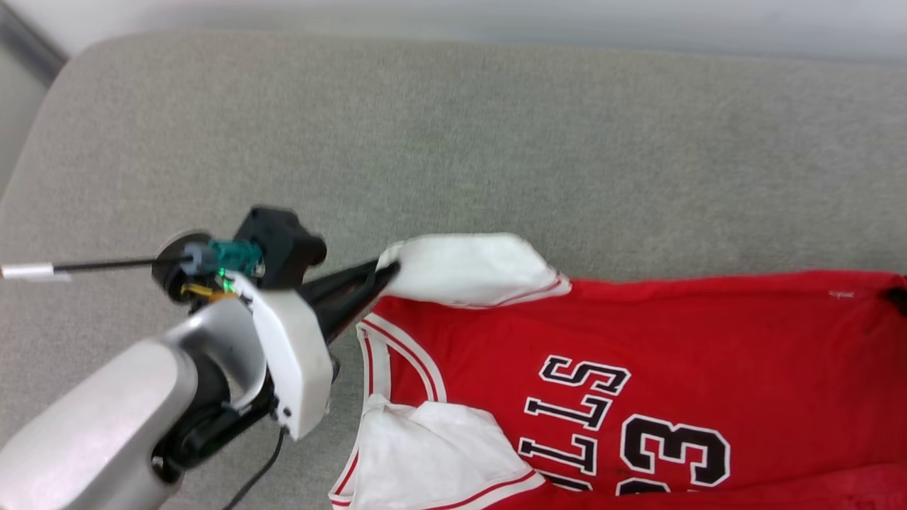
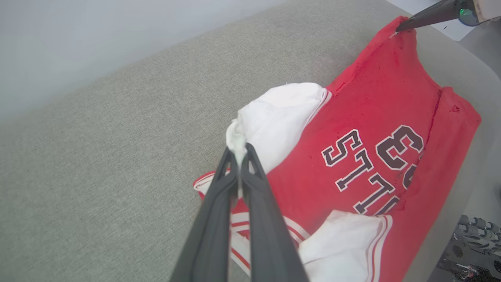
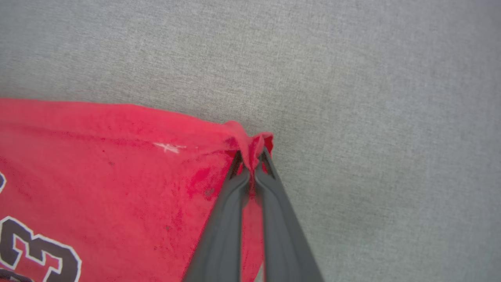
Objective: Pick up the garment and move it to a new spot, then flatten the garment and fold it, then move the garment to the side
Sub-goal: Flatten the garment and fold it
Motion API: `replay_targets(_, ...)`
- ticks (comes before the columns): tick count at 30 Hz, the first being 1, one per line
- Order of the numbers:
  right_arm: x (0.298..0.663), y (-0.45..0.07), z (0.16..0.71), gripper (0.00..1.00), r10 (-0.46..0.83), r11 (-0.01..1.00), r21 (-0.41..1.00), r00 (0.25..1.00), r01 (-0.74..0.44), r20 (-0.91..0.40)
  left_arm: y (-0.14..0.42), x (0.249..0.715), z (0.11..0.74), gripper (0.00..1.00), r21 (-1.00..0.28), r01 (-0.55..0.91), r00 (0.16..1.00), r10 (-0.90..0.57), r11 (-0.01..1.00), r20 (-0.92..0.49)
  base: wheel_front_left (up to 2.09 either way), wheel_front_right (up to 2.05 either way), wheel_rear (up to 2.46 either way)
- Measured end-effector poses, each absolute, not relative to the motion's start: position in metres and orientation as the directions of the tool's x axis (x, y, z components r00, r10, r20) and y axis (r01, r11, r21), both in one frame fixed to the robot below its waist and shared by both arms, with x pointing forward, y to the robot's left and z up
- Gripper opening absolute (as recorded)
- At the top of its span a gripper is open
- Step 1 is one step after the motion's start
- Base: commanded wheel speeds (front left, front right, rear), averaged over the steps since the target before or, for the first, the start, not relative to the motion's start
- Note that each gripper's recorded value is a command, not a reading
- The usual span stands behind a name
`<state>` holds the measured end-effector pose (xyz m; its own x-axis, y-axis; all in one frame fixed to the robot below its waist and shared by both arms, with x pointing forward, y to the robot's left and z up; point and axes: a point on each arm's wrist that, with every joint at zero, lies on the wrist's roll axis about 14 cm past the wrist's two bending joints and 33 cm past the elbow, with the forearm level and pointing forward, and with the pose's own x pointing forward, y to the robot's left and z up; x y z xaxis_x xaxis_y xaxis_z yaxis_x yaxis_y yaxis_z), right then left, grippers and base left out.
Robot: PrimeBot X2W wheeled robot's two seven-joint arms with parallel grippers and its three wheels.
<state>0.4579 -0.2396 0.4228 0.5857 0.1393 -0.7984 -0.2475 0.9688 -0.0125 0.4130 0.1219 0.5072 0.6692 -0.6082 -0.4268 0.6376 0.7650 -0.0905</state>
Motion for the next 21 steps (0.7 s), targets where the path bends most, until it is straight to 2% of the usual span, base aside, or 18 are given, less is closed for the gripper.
replay_targets(2, 0.45, -0.237, 0.438, 0.0, 0.159, 0.97, 0.002, 0.624, -0.245, -0.765, 0.124, 0.4, 0.507, 0.0, -0.096, 0.627, 0.673, -0.6, 0.773, -0.432, 0.0, 0.0, 0.0)
replay_targets(8, 0.408, -0.238, 0.459, 0.0, 0.185, 0.973, 0.041, 0.67, -0.225, -0.719, 0.126, 0.364, 0.51, 0.0, -0.164, 0.583, 0.688, -0.591, 0.796, -0.421, 0.0, 0.0, 0.0)
replay_targets(13, 0.363, -0.237, 0.446, 0.0, 0.196, 0.976, 0.087, 0.627, -0.2, -0.754, 0.136, 0.337, 0.501, 0.0, -0.21, 0.534, 0.691, -0.566, 0.819, -0.449, 0.0, 0.0, 0.0)
replay_targets(21, 0.317, -0.24, 0.411, 0.0, 0.177, 0.976, 0.083, 0.518, -0.2, -0.837, 0.134, 0.287, 0.46, 0.0, -0.31, 0.485, 0.603, -0.569, 0.818, -0.559, 0.0, 0.0, 0.0)
